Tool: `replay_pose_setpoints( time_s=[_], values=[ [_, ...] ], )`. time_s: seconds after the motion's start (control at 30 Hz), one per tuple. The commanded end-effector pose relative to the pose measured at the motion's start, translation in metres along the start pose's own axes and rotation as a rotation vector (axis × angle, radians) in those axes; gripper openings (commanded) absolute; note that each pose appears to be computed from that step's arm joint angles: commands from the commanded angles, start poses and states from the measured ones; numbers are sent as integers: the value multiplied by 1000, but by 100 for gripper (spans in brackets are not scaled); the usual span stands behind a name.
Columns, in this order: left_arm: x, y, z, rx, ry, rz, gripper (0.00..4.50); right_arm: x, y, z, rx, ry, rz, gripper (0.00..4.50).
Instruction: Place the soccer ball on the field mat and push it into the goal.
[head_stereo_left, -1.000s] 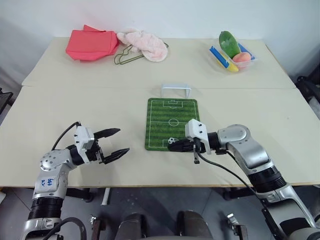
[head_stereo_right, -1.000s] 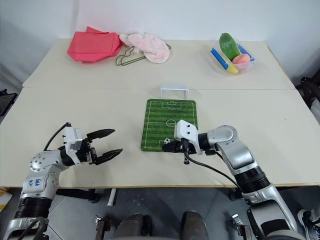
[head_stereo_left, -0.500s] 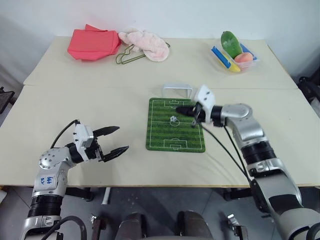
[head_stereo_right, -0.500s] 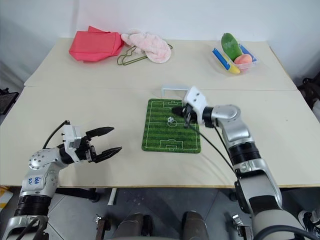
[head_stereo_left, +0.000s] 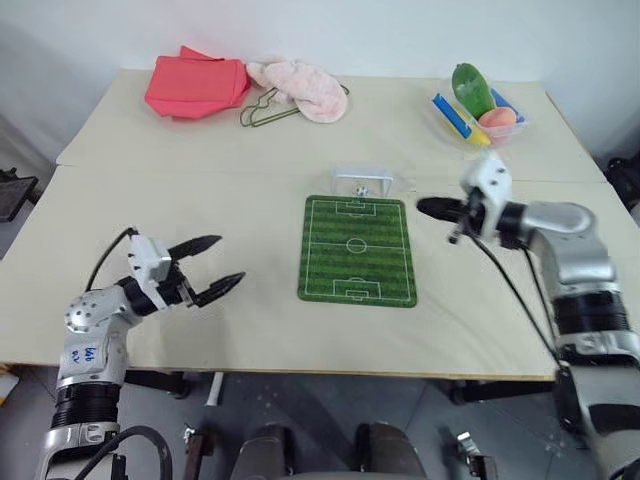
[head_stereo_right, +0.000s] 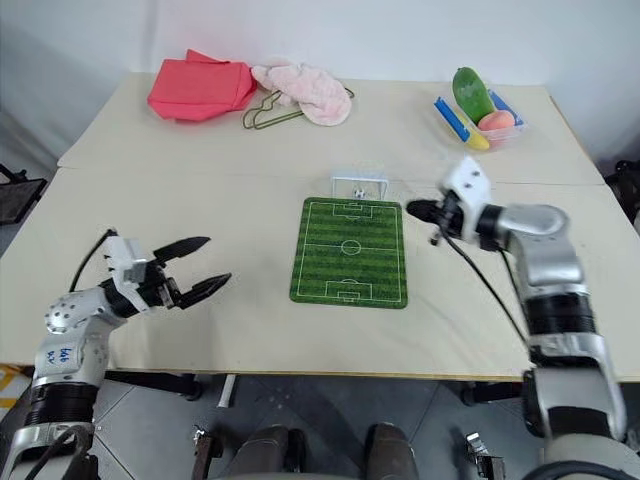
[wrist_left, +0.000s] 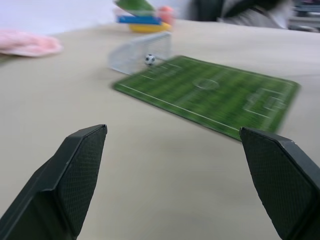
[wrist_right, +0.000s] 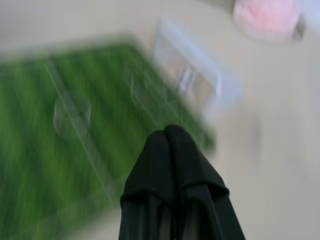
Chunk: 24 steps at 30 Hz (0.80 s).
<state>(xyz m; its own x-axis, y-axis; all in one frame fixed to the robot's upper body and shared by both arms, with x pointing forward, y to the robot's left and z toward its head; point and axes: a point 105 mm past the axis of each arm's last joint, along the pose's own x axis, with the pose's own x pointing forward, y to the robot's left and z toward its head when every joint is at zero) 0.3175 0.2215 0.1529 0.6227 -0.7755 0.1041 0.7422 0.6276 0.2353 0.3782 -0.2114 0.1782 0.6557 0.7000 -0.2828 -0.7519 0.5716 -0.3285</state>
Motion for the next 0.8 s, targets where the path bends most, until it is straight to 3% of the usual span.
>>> replay_pose_setpoints(
  time_s=[0.03,0.1,0.43,0.47,0.8],
  values=[
    [-3,7,9,-2,-35,24,450,-26,9,0,106,-34,117,38],
    [-10,6,4,-34,-13,23,450,-39,7,-11,123,-23,107,89],
    [-33,14,2,-127,8,38,450,-76,0,-42,133,-61,77,429],
    [-34,15,2,-123,12,44,450,-77,-1,-42,132,-62,70,447],
    [-47,27,9,-132,-2,101,450,-87,-10,-53,124,-67,-15,447]
  ],
)
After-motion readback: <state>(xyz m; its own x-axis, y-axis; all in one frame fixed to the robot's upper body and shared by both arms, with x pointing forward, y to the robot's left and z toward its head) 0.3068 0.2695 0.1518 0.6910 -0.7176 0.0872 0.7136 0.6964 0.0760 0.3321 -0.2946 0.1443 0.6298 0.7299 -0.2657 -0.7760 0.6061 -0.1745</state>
